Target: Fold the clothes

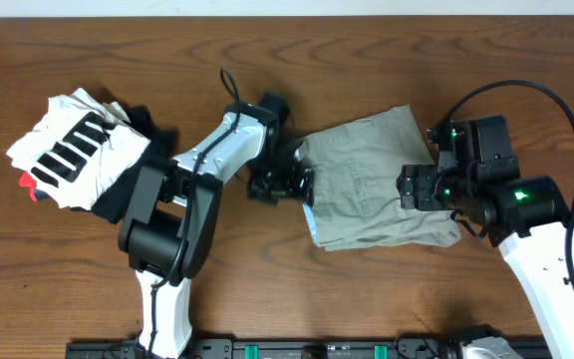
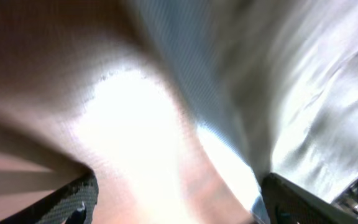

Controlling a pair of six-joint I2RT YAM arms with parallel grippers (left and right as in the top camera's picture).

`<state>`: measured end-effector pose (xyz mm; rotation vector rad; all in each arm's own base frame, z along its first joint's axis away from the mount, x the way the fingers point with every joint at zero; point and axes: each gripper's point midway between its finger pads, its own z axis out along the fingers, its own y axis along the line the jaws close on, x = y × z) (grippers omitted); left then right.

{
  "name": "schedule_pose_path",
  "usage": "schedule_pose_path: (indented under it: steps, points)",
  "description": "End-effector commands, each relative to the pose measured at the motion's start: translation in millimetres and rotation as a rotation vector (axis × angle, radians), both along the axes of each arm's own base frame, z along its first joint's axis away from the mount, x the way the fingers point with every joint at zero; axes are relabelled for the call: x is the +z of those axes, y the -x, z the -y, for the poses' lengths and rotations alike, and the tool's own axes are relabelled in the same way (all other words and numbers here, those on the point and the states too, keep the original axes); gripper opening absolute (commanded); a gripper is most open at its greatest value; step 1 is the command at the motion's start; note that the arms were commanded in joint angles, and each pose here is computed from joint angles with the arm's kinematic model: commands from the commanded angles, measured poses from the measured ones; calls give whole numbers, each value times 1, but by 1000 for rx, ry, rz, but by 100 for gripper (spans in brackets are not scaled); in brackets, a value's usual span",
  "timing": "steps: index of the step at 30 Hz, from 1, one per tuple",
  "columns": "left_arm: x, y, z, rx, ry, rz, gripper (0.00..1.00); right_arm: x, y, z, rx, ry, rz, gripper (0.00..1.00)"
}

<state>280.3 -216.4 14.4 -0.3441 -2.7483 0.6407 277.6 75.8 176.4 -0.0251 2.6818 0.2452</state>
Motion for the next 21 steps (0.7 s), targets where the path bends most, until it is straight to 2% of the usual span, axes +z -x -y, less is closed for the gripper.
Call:
schedule_pose_path:
  steps: [1,4,7,11,16,18,21]
  points:
    - [-20,30,-7,19,-52,-151,86,5,1,0,20,9,16,84]
    - [-19,31,-8,-2,-45,-148,76,4,3,0,20,10,8,84]
    - [-16,28,-7,-17,-29,-120,74,3,4,1,19,13,1,84]
    - [-2,13,0,-32,20,-19,88,1,6,5,10,34,-7,85]
    - [19,-12,12,-24,82,128,97,1,5,5,10,34,-6,85]
    - [22,-17,15,7,92,135,100,1,5,5,10,35,-7,85]
    - [28,-17,26,26,160,118,99,1,6,5,10,35,-7,86]
